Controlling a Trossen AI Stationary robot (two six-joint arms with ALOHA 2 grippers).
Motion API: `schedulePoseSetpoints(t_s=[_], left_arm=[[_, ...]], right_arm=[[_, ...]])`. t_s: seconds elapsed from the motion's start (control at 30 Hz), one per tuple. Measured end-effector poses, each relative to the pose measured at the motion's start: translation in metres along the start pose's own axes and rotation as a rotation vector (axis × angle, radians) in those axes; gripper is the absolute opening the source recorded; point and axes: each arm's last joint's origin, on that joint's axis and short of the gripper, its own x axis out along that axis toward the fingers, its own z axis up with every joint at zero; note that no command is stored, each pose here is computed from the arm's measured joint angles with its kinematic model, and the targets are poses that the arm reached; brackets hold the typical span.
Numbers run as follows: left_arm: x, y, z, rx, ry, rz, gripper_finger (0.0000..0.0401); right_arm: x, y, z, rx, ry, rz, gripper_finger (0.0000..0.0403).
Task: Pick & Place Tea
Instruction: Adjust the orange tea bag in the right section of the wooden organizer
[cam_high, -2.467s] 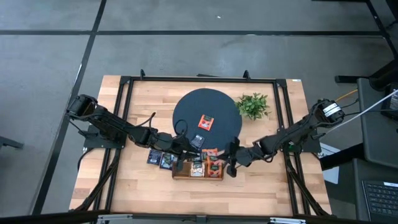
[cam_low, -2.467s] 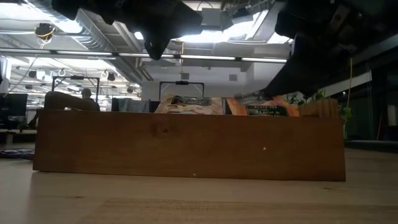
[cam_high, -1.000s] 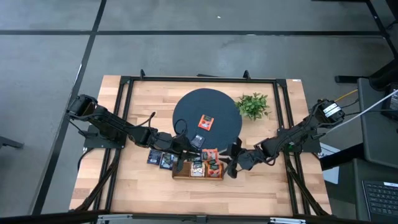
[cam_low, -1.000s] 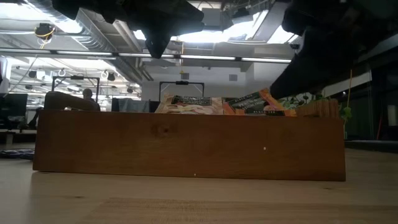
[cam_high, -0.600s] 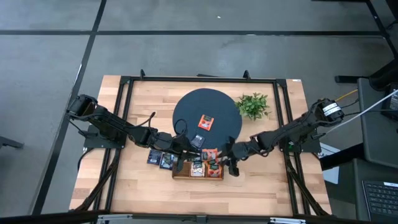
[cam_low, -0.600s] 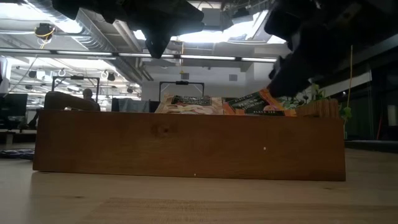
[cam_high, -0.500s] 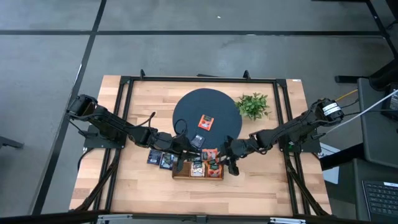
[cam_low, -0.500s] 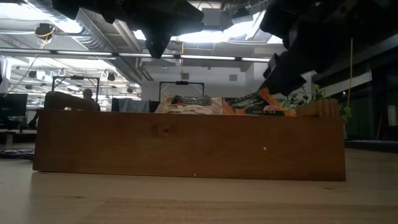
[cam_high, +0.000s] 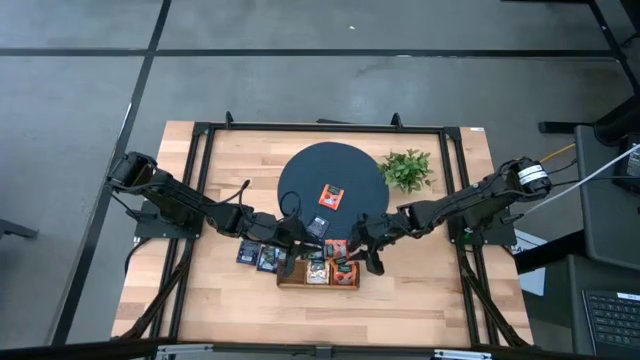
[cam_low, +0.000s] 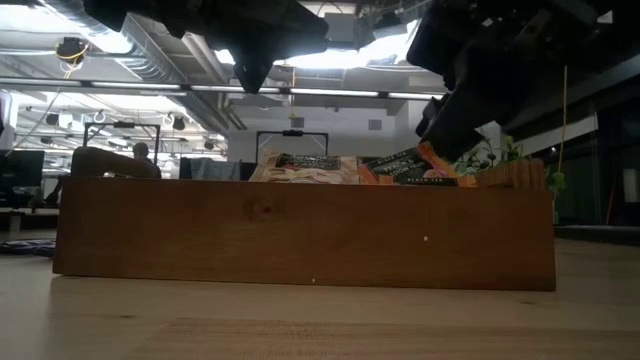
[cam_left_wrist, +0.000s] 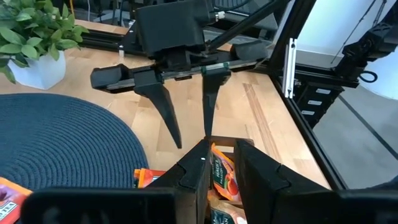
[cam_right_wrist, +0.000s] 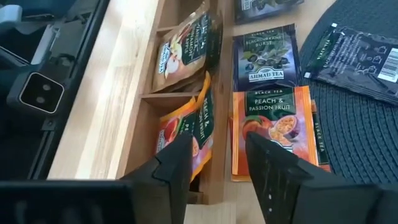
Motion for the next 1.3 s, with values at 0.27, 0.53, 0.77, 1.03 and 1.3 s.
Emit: schedulePoseSetpoints(t_s=[0.27,0.53,0.77,1.03,1.3], left_arm=[[0.0,0.0,0.0,0.008,0.0,0.005,0.0068],[0.0,0.0,0.0,0.008,0.0,0.007,0.0068],[0.0,0.0,0.0,0.001,-0.001,0.007,0.0068],[0.0,0.0,0.0,-0.003,-0.001,0.006,0.0068],[0.0,0.001,0.0,-0.002,-0.008,0.029,0.0068]], right_arm=[[0.01,-0.003,-0.005,0.021,0.028,-0.001,0.0089],[0.011,-0.001,-0.004,0.0,0.012,0.007,0.0007],[0.011,0.0,-0.005,0.059,0.016,0.0,0.0005],[0.007,0.012,-0.008,0.087,-0.001,-0.067,0.0004],[0.008,0.025,-0.013,0.076,-0.048,-0.169,0.0002]])
